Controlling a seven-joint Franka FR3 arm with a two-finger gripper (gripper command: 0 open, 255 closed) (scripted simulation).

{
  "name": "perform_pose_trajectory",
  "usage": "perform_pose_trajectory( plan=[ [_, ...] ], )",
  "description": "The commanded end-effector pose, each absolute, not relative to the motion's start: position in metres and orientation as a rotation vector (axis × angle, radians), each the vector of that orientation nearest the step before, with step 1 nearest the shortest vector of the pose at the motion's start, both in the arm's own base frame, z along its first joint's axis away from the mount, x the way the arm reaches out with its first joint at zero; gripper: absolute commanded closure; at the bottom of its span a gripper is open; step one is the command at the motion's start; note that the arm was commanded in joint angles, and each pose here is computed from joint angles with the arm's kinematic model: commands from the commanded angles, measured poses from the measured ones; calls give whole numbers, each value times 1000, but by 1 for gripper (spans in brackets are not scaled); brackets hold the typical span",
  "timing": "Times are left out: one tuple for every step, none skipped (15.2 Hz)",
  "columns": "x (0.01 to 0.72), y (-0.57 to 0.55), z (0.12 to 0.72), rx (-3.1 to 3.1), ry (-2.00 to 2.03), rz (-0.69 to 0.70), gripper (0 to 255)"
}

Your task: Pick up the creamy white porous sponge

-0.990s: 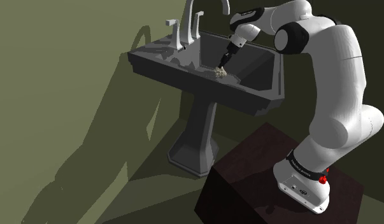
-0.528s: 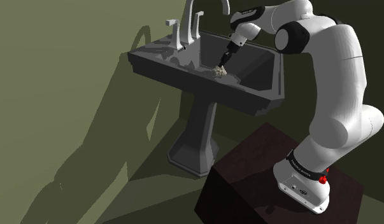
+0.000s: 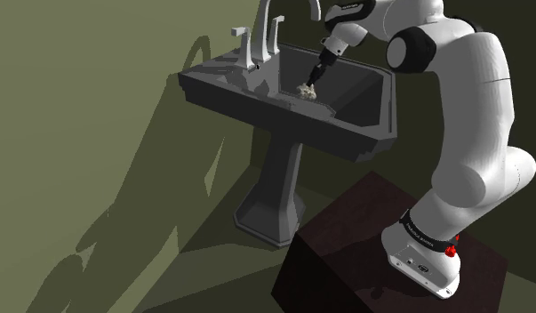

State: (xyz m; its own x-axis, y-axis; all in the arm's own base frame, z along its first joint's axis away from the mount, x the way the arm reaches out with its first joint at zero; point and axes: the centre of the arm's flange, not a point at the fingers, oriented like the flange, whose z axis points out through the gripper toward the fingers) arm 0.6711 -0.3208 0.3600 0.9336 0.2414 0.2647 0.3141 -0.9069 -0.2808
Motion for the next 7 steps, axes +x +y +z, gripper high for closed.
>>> perform_pose_trajectory(
  plan=[
    [670, -321, 372, -2769, -409, -322, 255],
    [670, -321, 377, -2769, -409, -322, 255],
    [670, -321, 382, -2769, -409, -322, 255],
    [670, -321, 388, -2769, -409, -322, 255],
    [670, -321, 393, -2769, -409, -322, 255],
    [670, -321, 394, -2769, -409, -322, 255],
    [670, -321, 394, -2769, -409, -322, 255]
  ],
)
